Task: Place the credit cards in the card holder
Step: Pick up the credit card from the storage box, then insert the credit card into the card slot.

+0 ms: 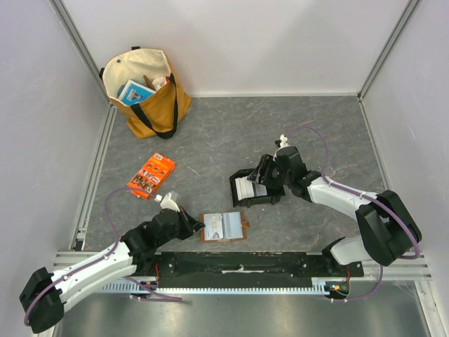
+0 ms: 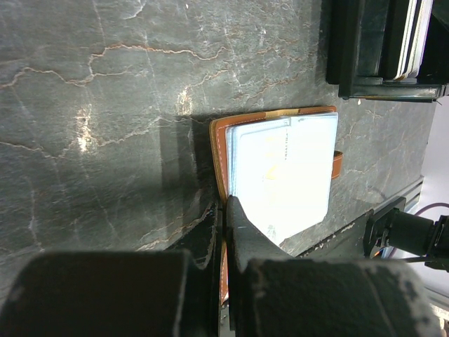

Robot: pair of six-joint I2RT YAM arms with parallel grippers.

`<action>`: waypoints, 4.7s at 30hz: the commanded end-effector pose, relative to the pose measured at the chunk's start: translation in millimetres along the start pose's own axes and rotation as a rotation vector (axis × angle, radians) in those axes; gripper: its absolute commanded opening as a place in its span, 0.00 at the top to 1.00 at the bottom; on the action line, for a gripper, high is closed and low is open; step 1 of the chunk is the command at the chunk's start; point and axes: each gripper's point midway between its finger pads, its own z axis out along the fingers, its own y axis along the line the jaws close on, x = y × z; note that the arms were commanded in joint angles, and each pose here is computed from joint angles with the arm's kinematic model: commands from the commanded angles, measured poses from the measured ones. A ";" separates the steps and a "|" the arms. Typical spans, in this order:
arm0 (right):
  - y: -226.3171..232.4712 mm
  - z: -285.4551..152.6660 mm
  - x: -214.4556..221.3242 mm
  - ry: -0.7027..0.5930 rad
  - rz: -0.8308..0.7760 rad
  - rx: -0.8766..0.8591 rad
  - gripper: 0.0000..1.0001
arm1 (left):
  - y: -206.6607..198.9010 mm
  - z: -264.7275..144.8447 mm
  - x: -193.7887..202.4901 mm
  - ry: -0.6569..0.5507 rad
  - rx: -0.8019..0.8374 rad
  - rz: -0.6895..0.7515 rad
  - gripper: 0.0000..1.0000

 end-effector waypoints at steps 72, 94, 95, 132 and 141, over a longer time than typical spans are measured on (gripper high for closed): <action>17.6 -48.4 -32.1 -0.093 -0.143 0.052 1.00 | -11.3 0.1 -1.3 0.002 0.050 0.017 0.98; 107.7 -70.0 78.5 -0.226 -0.063 -0.051 1.00 | -37.7 -9.7 -1.6 0.016 0.167 -0.034 0.98; 112.1 -66.9 85.0 -0.235 -0.073 -0.033 1.00 | -39.1 -10.2 -2.8 0.011 0.173 -0.040 0.98; 141.0 -23.4 138.7 -0.284 -0.199 0.065 1.00 | -42.8 -14.8 -6.7 -0.004 0.189 -0.095 0.98; 135.8 -33.9 138.1 -0.318 -0.315 0.163 1.00 | -41.8 -15.5 -7.9 -0.012 0.187 -0.094 0.98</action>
